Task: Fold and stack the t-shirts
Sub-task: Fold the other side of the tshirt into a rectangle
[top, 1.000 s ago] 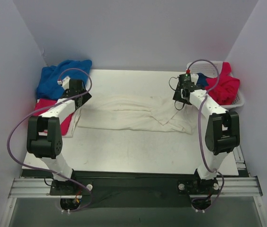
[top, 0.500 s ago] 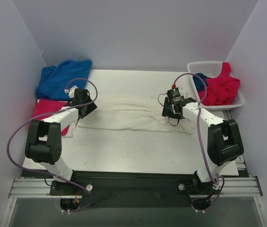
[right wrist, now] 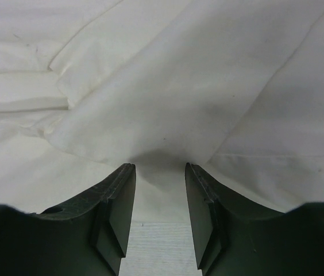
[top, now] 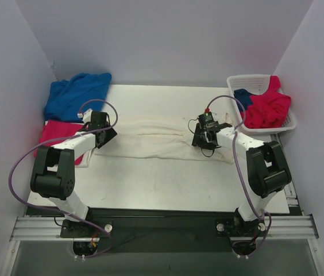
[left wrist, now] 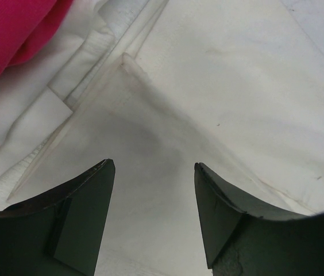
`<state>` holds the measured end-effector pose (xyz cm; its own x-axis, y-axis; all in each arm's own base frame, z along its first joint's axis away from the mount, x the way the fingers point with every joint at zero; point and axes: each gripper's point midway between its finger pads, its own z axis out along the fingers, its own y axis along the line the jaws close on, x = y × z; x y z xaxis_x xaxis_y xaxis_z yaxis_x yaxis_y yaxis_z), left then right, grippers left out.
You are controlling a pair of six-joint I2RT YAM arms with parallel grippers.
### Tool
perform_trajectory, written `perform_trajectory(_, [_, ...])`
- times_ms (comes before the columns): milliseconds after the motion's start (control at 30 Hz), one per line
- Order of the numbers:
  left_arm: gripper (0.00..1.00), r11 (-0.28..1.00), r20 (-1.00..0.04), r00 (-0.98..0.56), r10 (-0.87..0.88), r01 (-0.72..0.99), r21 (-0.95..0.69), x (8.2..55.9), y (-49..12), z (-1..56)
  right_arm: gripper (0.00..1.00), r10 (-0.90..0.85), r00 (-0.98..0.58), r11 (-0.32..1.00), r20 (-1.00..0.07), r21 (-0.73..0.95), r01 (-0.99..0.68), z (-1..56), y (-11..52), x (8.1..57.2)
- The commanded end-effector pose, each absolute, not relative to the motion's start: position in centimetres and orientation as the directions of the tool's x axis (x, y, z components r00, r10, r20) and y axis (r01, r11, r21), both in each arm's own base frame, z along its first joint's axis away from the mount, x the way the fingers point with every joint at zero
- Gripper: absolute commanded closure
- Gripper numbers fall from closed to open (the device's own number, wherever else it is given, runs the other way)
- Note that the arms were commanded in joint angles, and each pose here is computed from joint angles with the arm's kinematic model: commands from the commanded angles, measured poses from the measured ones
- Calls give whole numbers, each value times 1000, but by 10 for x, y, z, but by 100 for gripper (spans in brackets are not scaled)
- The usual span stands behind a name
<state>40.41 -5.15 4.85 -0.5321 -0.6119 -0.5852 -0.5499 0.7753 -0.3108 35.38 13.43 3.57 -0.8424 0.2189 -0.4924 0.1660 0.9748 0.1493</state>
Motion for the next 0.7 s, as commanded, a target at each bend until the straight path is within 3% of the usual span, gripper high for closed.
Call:
perform_trajectory(0, [32,769,-592,-519,-617,-560,-310,408,-50,50,60,240,-845,970,-477,160,186,31,137,352])
perform_trajectory(500, [32,770,-582,-532,-615,-562,-301,408,-50,43,63,242,-863,970,-443,120,210,14,131,338])
perform_trajectory(667, [32,769,-581,-531,-617,-563,-302,409,-50,44,71,238,-870,971,-431,113,210,9,133,337])
